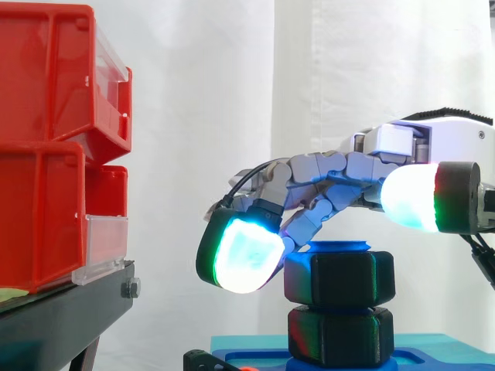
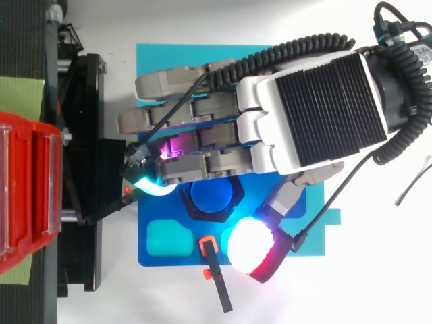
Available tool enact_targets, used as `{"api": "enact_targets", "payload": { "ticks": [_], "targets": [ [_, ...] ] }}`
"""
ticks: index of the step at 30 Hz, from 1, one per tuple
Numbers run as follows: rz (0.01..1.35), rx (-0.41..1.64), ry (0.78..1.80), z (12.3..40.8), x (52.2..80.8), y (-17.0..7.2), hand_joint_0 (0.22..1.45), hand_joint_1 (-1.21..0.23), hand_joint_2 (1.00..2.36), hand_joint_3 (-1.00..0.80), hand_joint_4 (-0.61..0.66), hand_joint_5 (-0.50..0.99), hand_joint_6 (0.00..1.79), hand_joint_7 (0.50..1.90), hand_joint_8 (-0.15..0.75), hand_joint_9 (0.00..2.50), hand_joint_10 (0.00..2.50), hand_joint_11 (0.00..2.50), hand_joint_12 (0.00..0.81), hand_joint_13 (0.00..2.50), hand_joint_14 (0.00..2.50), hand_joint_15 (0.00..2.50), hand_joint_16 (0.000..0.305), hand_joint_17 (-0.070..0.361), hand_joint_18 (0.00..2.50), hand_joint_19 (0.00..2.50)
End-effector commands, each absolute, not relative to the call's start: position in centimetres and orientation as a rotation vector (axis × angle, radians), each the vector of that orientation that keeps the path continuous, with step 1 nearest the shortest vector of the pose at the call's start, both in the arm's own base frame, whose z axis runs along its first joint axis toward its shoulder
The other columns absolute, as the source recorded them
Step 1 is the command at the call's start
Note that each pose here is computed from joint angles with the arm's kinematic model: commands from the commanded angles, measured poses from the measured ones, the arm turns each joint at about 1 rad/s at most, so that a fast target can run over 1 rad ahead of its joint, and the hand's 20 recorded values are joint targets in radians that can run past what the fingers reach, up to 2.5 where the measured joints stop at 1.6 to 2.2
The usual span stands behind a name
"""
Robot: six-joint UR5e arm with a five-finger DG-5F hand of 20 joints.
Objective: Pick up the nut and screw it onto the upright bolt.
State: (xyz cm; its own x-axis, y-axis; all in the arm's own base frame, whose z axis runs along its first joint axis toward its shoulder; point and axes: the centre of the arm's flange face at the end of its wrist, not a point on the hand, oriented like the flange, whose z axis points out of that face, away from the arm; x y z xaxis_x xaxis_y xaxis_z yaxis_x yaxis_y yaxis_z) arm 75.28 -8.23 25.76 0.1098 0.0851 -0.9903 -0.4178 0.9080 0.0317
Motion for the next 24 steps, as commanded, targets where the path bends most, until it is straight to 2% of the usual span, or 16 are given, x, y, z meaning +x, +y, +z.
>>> {"api": "enact_targets", "payload": {
  "ticks": [1, 5, 14, 24],
  "targets": [
    [0.377, -0.284, 1.420, 25.7, 75.3, -8.2, 0.47, -0.04, 1.00, -0.50, 0.17, 0.00, 0.50, 1.40, 0.210, 0.57, 0.00, 0.00, 0.259, 0.36, 0.00, 0.00, 0.027, 0.061, 0.00, 0.00],
    [0.375, -0.282, 1.422, 25.7, 75.2, -8.5, 0.47, -0.06, 1.00, -0.50, 0.16, 0.02, 0.51, 1.42, 0.211, 0.65, 0.00, 0.00, 0.248, 0.41, 0.00, 0.00, 0.025, 0.057, 0.06, 0.00],
    [0.374, -0.280, 1.423, 25.6, 75.2, -8.7, 0.48, -0.09, 1.00, -0.50, 0.12, 0.03, 0.61, 1.23, 0.215, 0.84, 0.00, 0.00, 0.212, 0.58, 0.00, 0.00, 0.021, 0.047, 0.25, 0.00],
    [0.366, -0.272, 1.430, 25.7, 75.0, -9.6, 0.50, -0.13, 1.00, -0.50, 0.09, 0.04, 0.66, 1.14, 0.222, 1.11, 0.00, 0.00, 0.162, 0.77, 0.00, 0.00, 0.014, 0.032, 0.45, 0.04]
  ]
}}
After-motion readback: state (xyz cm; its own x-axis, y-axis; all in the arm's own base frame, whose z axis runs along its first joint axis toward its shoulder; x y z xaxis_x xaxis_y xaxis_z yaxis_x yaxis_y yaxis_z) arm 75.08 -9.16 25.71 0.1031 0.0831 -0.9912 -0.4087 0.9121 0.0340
